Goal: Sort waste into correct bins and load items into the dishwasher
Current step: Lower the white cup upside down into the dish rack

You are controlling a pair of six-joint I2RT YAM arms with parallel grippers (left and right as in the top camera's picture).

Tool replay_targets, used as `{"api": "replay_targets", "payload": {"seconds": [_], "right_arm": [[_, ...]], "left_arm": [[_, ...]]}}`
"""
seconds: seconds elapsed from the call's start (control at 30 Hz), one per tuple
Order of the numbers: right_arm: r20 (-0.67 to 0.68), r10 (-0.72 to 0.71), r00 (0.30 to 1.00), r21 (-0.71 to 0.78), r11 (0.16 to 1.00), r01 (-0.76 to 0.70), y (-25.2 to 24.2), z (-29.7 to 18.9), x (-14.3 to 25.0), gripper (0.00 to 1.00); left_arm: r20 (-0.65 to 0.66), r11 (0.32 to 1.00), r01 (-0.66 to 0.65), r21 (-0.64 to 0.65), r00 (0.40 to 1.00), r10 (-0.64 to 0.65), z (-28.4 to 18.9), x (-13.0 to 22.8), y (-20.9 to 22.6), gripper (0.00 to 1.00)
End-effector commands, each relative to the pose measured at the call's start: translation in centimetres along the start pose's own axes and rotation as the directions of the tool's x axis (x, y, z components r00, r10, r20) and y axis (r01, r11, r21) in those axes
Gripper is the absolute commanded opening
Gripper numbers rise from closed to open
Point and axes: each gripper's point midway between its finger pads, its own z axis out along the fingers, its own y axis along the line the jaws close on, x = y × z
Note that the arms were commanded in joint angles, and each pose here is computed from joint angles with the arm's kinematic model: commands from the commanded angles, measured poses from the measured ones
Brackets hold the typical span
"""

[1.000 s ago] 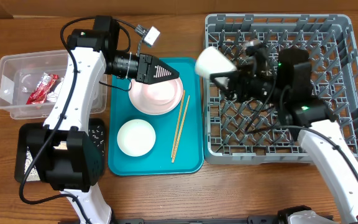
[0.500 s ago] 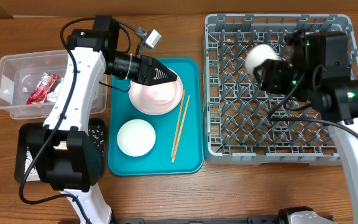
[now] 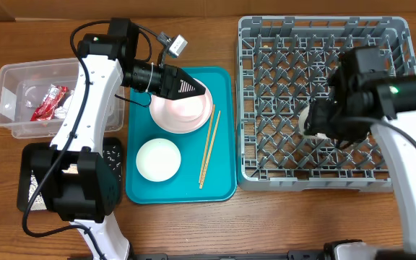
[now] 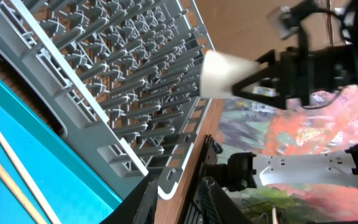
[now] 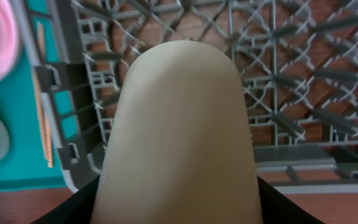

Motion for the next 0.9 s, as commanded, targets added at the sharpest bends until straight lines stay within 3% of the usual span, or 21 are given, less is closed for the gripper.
{"api": "replay_targets", "payload": {"seconds": [0.0,0.1,0.43,0.87], "right_arm": [[-0.036,0.001,0.999,0.023,1.000,0.000,-0.2,0.7,-0.3,0.23],[-0.086,0.005,0.996,0.038,0.999,-0.002,-0.4,1.7,-0.1,0.18],[-0.171,-0.005,0.985,0.081,0.997,0.019,-1.0,3.4,0.2,0.19],[-0.193,-0.010,0.981,0.085,0.996,0.027,-1.0,4.1,0.1,0.19]], "left_arm": [[-0.011,0.999,0.034,-0.002,0.999,-0.034,0.2,0.3,0.5,0.26],[-0.018,0.999,0.034,-0.020,0.999,-0.035,0.2,0.4,0.8,0.27],[-0.027,0.998,0.050,-0.024,0.998,-0.051,0.2,0.7,0.8,0.29],[-0.027,0.998,0.050,-0.024,0.998,-0.051,0.2,0.7,0.8,0.28]]}}
